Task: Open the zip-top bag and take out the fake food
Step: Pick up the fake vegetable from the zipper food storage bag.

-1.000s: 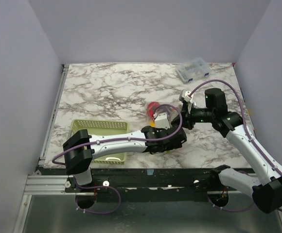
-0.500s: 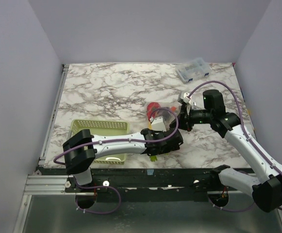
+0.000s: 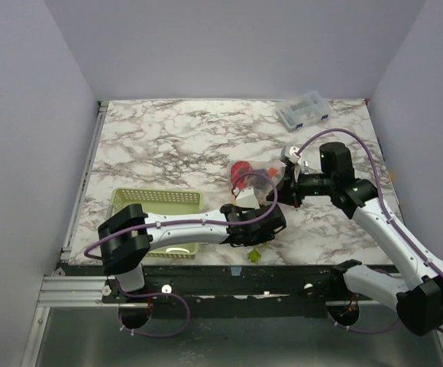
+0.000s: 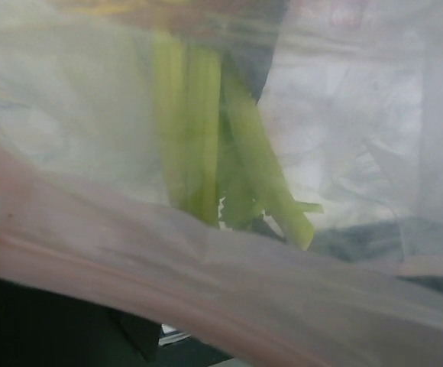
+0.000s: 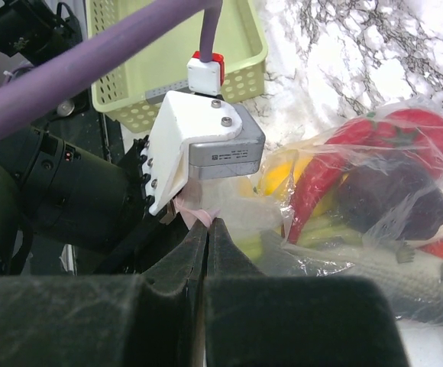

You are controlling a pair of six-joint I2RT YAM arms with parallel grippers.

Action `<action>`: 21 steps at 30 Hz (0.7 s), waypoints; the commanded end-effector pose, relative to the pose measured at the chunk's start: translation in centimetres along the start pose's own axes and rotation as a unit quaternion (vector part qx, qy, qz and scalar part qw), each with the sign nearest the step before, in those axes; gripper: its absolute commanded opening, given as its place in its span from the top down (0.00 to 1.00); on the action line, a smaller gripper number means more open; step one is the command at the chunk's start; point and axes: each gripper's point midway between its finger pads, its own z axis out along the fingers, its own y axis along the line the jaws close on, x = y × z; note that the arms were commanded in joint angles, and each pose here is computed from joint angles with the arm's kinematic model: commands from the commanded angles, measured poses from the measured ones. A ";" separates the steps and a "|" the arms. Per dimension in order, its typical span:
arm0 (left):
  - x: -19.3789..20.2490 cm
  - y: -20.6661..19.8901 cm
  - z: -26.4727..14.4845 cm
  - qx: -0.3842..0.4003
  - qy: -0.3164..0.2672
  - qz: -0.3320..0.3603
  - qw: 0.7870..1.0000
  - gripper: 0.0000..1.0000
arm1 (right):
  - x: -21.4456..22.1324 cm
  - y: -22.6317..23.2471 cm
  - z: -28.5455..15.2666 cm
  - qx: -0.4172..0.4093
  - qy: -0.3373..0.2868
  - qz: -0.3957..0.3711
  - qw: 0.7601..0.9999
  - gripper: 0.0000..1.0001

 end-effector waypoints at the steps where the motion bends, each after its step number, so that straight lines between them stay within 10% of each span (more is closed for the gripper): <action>1: 0.0 0.9 0.0 -0.010 -0.002 0.027 1.000 0.55 | -1.1 0.8 -0.2 -0.015 -0.022 -0.017 0.999 1.00; 17: 0.6 1.0 1.0 0.005 0.014 0.074 0.997 0.49 | -1.2 1.4 -0.4 -0.021 -0.027 -0.021 0.999 1.00; 21: 0.4 1.2 1.0 0.000 0.009 0.078 0.997 0.68 | -1.1 1.5 -0.4 -0.021 -0.028 -0.022 0.999 1.00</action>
